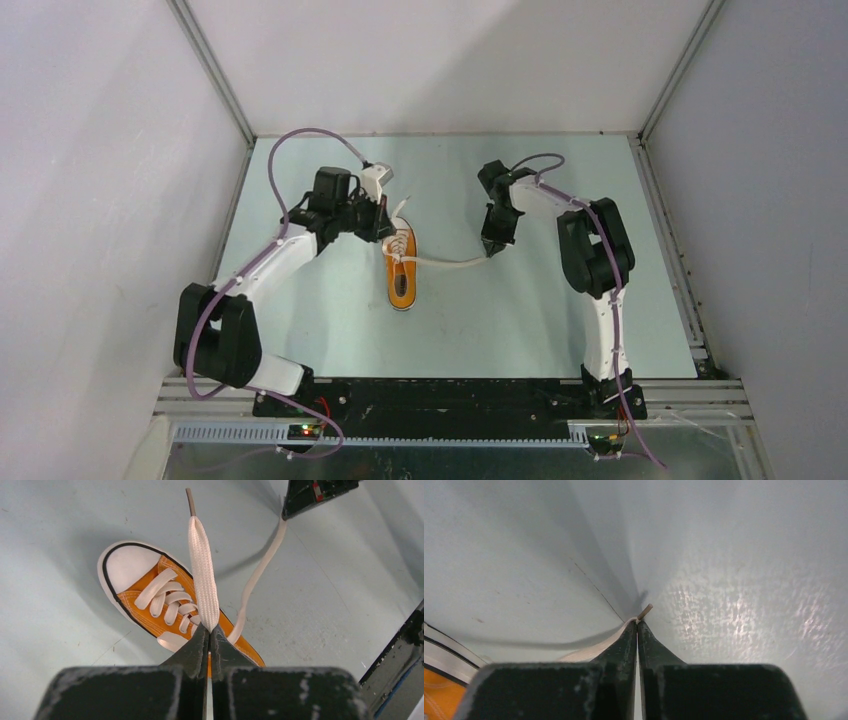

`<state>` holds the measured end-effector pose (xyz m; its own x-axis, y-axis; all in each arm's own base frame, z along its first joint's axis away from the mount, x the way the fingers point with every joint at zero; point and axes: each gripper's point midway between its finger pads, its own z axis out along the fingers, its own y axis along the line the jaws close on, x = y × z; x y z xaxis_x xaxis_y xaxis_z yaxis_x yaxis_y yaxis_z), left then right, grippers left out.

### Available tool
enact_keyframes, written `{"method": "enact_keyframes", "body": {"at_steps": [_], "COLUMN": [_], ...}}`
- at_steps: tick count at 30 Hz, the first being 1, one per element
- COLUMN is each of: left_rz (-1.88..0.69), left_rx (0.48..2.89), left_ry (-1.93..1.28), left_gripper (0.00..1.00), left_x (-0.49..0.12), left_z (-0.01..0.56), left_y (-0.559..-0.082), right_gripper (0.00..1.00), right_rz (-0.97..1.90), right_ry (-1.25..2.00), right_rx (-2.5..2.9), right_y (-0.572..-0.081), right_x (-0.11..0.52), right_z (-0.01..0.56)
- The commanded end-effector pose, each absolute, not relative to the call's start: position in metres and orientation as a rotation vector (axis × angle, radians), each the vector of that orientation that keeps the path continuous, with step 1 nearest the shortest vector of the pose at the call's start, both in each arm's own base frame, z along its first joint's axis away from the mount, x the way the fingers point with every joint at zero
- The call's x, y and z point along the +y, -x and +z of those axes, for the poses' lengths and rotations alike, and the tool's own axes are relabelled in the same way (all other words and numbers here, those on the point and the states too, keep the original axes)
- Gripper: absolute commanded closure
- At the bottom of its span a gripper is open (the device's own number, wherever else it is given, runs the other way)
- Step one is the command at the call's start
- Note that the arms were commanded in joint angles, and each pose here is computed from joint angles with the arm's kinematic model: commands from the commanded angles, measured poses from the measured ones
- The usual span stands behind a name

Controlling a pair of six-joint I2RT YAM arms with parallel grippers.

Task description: Tie the shoes

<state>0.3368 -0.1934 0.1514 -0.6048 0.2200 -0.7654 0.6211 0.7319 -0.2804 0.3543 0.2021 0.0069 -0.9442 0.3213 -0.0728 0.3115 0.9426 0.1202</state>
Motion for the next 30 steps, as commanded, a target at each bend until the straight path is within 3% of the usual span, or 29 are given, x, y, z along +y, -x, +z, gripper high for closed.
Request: {"method": "enact_keyframes", "body": {"at_steps": [1, 7, 13, 21, 30], "left_rz": [-0.75, -0.862, -0.919, -0.946, -1.102], "left_rx": [2.143, 2.159, 2.2, 2.168, 2.138], "left_ry": [-0.738, -0.952, -1.005, -1.011, -1.015], "left_gripper": [1.0, 0.99, 1.0, 1.0, 0.95], "left_x": [-0.201, -0.206, -0.201, -0.209, -0.222], "left_z": [0.161, 0.15, 0.143, 0.153, 0.149], "left_y": [-0.322, -0.3, -0.314, -0.339, -0.338], "right_gripper": [1.0, 1.0, 1.0, 1.0, 1.0], "right_rz": [0.095, 0.515, 0.917, 1.217, 1.322], "right_ry": [-0.228, 0.202, 0.562, 0.942, 1.002], "right_rx": [2.936, 2.571, 2.115, 1.794, 1.733], "right_y": [-0.387, -0.451, -0.436, -0.382, -0.38], "right_x": [0.192, 0.24, 0.286, 0.332, 0.365], "right_z": [-0.026, 0.08, 0.196, 0.25, 0.264]}}
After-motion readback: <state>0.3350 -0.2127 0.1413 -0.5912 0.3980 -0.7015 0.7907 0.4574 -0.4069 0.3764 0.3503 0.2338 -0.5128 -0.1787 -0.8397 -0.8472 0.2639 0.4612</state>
